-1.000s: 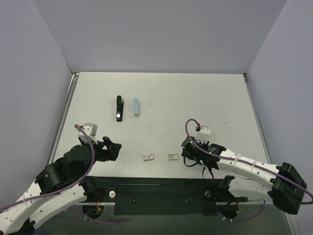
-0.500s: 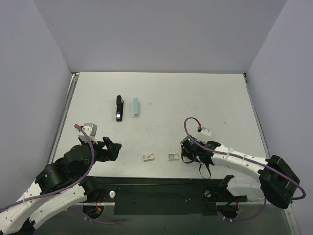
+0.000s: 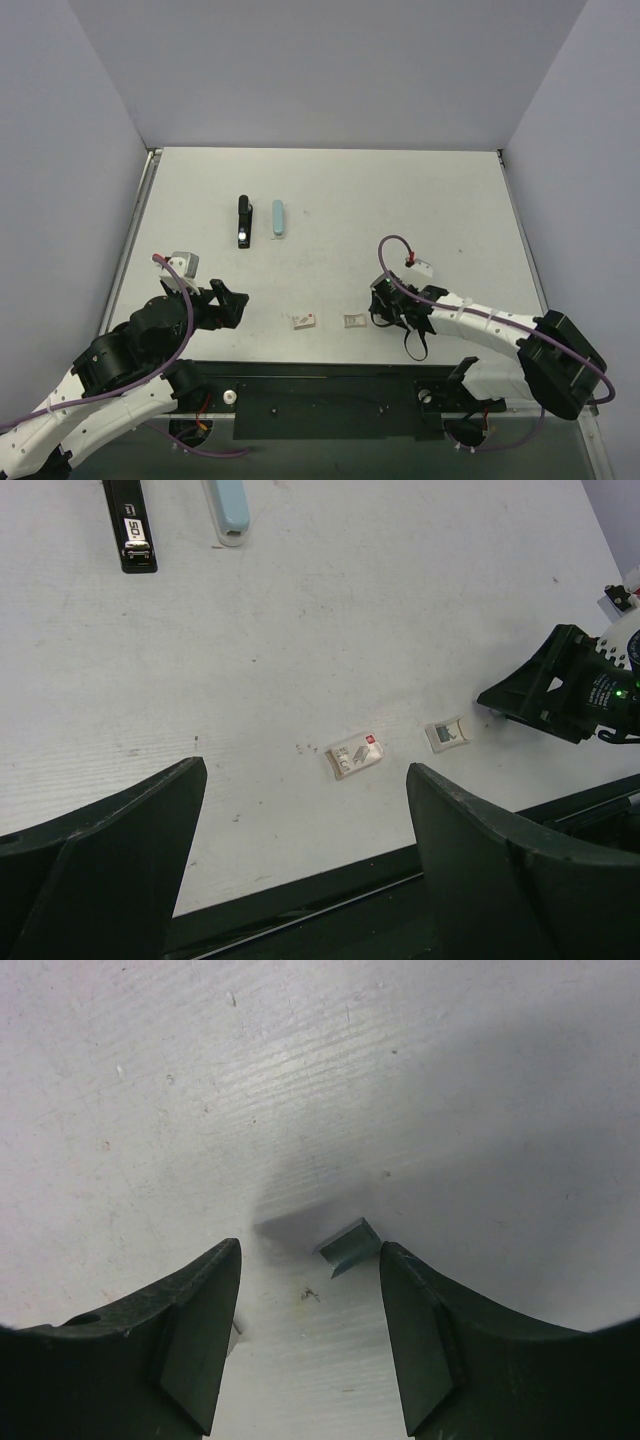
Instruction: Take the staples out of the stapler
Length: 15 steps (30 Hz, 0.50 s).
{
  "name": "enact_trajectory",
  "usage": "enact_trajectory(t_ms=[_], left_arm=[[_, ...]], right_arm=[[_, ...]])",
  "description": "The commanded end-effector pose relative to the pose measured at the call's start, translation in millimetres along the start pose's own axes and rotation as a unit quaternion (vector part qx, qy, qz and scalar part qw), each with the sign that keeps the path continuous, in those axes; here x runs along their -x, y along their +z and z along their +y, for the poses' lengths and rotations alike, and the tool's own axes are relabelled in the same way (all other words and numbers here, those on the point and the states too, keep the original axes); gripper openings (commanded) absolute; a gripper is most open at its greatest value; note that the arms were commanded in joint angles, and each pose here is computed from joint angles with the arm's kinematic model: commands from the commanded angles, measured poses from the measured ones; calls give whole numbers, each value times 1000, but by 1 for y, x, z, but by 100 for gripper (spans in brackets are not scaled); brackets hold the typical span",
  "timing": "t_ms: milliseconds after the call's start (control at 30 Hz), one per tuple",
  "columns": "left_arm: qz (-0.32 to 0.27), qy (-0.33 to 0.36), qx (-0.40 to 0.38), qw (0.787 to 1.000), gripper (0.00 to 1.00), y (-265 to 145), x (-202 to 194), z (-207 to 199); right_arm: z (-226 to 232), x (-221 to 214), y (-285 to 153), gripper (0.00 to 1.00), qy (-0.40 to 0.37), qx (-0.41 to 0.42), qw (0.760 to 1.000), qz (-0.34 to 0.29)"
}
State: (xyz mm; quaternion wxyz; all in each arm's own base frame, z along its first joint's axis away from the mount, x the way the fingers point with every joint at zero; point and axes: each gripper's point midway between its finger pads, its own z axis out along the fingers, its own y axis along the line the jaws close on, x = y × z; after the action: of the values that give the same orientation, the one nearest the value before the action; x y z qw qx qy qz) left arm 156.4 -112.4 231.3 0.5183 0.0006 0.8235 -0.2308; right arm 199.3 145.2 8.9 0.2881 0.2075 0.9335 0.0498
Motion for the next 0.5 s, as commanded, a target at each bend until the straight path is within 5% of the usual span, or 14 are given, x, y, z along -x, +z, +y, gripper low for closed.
enact_trajectory(t_ms=[0,467], left_arm=[[-6,-5,-14,1000,92,-4,8,-7],[-7,-5,-14,1000,92,-4,7,-6]], right_arm=[[-12,-10,7,54,0,-24,1000,19],[-7,-13,12,46,-39,-25,998,33]])
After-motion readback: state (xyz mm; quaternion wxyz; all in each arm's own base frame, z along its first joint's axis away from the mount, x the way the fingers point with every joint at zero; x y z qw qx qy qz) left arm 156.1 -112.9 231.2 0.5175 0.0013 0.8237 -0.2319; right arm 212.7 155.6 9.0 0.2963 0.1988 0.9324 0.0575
